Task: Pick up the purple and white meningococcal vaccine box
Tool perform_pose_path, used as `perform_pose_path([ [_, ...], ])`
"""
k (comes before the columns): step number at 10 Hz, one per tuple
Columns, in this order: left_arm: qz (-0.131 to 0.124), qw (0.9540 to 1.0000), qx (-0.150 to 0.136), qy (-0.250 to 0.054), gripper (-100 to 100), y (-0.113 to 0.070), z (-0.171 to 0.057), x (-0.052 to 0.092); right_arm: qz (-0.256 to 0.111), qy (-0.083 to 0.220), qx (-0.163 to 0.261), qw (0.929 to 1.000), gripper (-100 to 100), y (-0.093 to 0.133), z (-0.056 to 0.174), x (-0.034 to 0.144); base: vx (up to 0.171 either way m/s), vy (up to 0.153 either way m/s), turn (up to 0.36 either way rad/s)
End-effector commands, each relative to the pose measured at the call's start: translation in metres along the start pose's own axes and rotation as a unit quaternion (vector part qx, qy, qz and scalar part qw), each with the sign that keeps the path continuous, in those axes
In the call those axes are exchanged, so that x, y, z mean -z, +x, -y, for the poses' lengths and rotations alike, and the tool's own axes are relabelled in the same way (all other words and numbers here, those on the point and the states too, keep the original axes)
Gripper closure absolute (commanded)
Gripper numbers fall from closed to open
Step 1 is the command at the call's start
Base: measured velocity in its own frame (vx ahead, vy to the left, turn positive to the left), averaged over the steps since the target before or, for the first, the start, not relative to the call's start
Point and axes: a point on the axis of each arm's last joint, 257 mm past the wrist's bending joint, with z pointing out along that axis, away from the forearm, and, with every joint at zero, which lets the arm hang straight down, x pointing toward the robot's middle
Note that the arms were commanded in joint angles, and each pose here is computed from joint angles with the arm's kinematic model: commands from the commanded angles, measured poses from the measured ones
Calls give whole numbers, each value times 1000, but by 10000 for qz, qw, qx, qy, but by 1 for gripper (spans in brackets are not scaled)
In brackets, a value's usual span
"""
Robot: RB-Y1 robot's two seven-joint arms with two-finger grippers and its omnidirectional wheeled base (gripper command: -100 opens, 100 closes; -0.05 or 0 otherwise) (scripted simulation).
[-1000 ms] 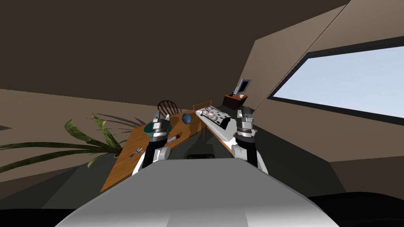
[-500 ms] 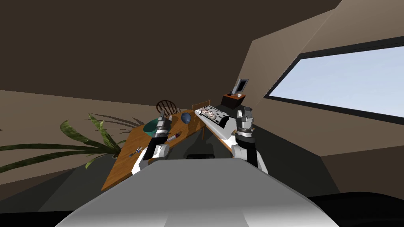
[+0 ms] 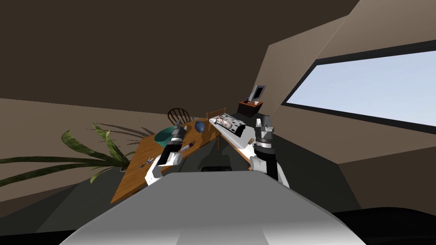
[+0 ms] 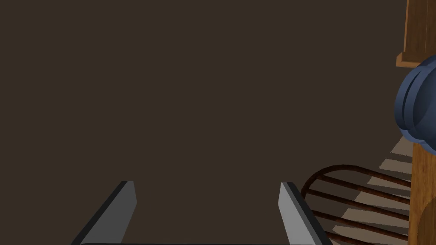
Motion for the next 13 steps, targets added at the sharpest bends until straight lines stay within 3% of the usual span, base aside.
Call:
perform_pose_path([
  [1, 48, 9996, 114, -246, -100, -5, -15, -5, 0, 0, 0, 10000, 0, 0, 0, 0, -50, -22, -48],
  [8, 252, 9936, 443, -1003, -100, -24, -63, -20, 0, 0, 0, 10000, 0, 0, 0, 0, -47, -11, -41],
  [12, 439, 9849, 675, -1533, -100, -38, -97, -26, 0, 0, 0, 10000, 0, 0, 0, 0, -43, -7, -48],
  [13, 532, 9803, 790, -1733, -100, -45, -111, -28, 0, 0, 0, 10000, 0, 0, 0, 0, -37, -3, -58],
])
